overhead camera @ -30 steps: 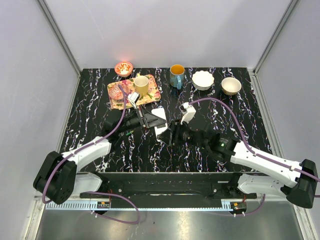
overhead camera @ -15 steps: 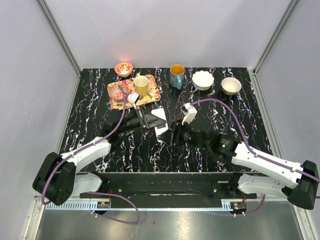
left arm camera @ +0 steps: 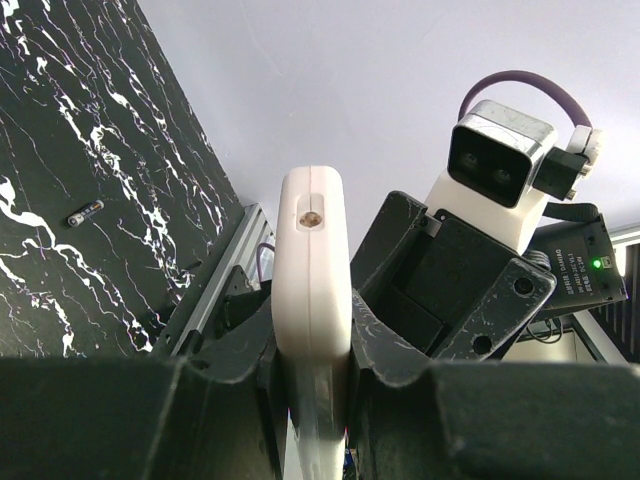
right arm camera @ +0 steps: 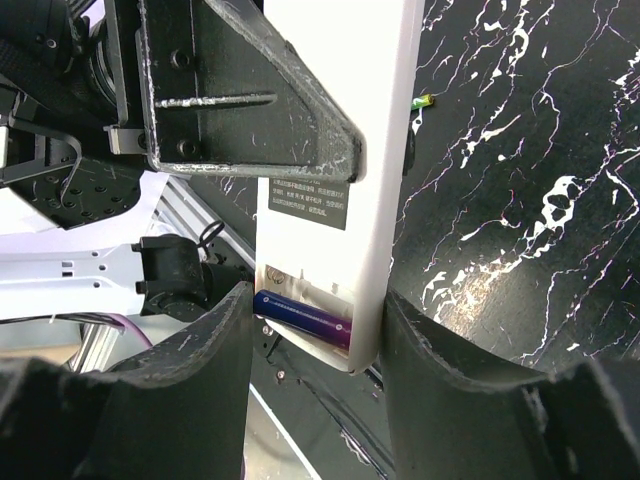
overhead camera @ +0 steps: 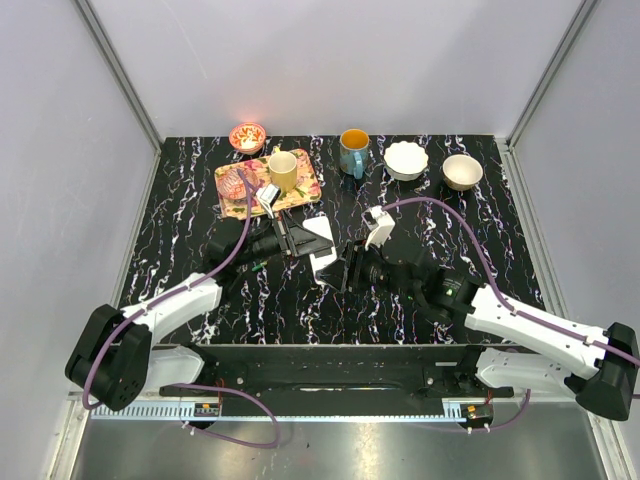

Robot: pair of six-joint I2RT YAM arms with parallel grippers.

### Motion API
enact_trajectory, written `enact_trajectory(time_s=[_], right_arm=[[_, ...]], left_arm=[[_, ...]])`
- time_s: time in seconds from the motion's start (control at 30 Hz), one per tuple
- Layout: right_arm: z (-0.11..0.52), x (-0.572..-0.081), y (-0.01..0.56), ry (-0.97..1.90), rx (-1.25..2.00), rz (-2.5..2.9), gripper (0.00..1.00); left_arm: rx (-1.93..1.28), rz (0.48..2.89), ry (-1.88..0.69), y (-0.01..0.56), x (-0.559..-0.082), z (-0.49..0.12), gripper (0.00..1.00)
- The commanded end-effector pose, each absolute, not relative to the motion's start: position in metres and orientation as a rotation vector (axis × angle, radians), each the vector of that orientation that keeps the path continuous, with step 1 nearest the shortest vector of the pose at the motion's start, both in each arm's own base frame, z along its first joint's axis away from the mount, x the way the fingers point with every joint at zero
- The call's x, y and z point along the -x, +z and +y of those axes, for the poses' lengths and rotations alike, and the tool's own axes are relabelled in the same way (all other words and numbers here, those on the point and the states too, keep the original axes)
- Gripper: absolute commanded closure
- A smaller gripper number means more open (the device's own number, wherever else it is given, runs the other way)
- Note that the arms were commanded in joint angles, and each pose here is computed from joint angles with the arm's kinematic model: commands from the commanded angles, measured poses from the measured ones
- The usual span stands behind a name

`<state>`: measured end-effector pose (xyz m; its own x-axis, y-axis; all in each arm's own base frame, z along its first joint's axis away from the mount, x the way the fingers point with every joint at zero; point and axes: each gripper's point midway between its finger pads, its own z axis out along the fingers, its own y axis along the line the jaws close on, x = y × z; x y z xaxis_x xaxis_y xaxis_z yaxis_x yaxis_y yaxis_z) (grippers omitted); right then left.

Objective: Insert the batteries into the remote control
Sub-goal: Load the battery into the remote control.

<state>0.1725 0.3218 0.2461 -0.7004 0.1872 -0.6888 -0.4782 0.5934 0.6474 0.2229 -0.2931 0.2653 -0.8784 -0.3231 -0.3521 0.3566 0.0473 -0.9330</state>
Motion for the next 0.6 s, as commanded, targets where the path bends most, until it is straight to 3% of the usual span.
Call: enact_trajectory(time_s=[0.0,0.2,0.57], right_arm=[[0.3152,-0.1655,0.2323,1.091,0.3,2.126,0.79],[0.3191,-0.1628,0.2321,1.107,0.326,2.134,1.0],[0.3227,-0.1584,0.224,1.096,0.377,2.176,1.0]], left_arm=[[-0.121,1.678,-1.917,0.3165,-0.2245,-0.2891,1.0],[-0.118,1.681,-1.919,0.3158,-0.2251,-0.289,1.0],[-0.119,1.672,-1.935,0.3205,-0.2259,-0.2889,1.0]])
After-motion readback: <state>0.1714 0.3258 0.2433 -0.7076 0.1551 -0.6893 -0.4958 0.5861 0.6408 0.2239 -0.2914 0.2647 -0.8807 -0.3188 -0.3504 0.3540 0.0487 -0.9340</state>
